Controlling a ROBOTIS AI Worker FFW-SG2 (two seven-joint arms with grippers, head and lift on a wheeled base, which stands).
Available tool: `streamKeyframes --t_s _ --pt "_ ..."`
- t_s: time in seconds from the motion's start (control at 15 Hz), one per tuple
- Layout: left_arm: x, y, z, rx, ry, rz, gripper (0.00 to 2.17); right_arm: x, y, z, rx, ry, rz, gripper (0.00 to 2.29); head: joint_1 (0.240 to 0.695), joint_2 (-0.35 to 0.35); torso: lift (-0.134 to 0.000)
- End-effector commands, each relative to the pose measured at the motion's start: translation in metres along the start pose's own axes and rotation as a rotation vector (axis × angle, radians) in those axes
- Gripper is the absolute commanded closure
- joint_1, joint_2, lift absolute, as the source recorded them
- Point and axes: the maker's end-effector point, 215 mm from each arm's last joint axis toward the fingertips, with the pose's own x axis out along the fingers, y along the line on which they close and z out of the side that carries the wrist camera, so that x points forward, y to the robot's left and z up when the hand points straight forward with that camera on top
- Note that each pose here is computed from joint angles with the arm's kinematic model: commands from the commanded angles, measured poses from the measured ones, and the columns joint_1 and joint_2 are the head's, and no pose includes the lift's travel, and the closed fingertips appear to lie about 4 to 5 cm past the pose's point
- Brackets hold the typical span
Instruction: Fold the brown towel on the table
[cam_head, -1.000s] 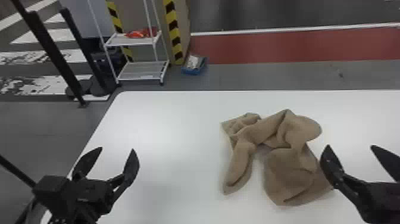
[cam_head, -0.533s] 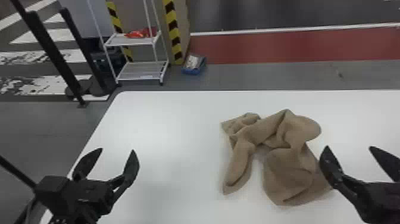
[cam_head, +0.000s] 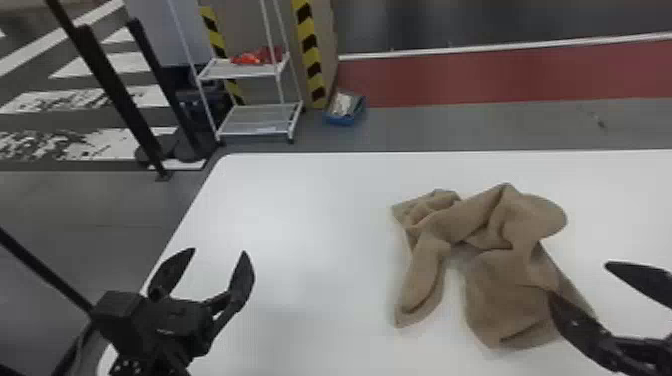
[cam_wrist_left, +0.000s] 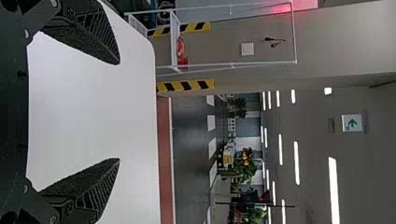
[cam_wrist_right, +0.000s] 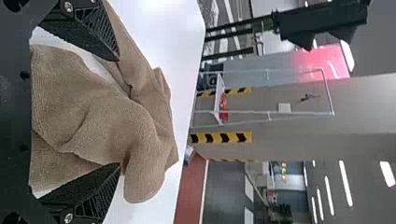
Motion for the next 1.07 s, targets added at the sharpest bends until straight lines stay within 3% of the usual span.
streamKeyframes --t_s 0.0,0.13,0.33,0.53,0.87,1.0 --pt "-0.001 0.002 0.000 0.000 0.001 0.005 0.16 -0.013 -0.013 0.017 -0.030 0.028 0.021 0.08 0.695 0.224 -0.124" --pt "-0.002 0.004 -0.001 -0.001 0.002 0.006 0.16 -0.025 -0.016 0.021 -0.112 0.080 0.076 0.08 0.695 0.221 -0.124" --pt "-0.002 0.005 -0.004 -0.003 0.009 0.009 0.16 -0.037 -0.042 0.006 -0.218 0.215 0.073 0.09 0.695 0.200 -0.124" --pt "-0.002 0.002 -0.004 -0.004 0.009 0.002 0.16 -0.038 -0.060 -0.007 -0.267 0.298 0.089 0.09 0.695 0.165 -0.124" --pt "-0.003 0.003 -0.006 -0.002 0.014 0.002 0.16 -0.040 -0.059 -0.031 -0.323 0.443 0.198 0.15 0.695 0.137 -0.124" --pt "-0.003 0.003 -0.006 -0.002 0.014 0.002 0.16 -0.029 -0.078 -0.038 -0.354 0.500 0.185 0.21 0.695 0.136 -0.124"
